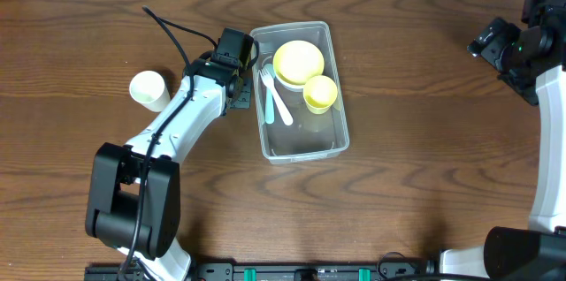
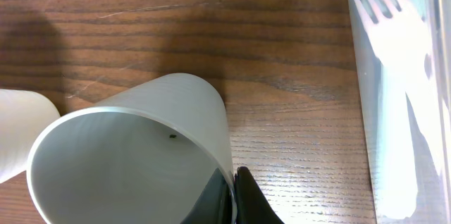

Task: Pack container
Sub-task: 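Move the left gripper to the grey cup and grasp its rim, then carry the grey cup with the left gripper and place it in the container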

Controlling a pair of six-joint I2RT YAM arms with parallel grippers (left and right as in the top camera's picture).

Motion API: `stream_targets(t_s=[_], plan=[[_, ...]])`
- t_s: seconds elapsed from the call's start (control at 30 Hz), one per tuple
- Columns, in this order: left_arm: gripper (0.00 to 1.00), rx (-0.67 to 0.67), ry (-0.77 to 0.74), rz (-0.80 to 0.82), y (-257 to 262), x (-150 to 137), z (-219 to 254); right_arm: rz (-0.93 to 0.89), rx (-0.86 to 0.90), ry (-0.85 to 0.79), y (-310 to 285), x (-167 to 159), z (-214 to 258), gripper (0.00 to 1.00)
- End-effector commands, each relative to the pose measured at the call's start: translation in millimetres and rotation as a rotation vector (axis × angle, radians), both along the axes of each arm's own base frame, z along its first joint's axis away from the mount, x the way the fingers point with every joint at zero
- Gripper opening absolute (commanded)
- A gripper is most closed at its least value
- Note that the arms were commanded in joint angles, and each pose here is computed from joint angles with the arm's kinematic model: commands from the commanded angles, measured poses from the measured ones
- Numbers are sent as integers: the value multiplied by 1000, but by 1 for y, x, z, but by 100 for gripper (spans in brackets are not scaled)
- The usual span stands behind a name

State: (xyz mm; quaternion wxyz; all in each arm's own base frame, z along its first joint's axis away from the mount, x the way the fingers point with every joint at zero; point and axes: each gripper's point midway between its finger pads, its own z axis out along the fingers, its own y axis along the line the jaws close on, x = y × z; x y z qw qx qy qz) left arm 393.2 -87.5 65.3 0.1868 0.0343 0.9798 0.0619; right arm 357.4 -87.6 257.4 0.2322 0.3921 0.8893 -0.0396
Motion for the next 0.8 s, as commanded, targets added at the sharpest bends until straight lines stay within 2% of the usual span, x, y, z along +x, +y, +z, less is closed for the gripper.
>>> stream_targets(t_s=[0.0, 0.17, 0.33, 0.53, 0.67, 0.77], plan=[[6, 6, 15, 8, 3, -4, -5, -17, 2, 4, -2, 0, -2, 99], [6, 18, 2, -8, 4, -2, 16, -18, 2, 4, -2, 0, -2, 99], [6, -7, -62, -2, 3, -4, 75, -18, 2, 4, -2, 0, -2, 99], [6, -61, -194, -33, -5, -23, 149, -18, 2, 4, -2, 0, -2, 99], [6, -103, -253, -92, -22, -42, 177, -17, 2, 4, -2, 0, -2, 99], [6, -173, -235, -180, -50, -59, 182, -18, 2, 4, -2, 0, -2, 99]])
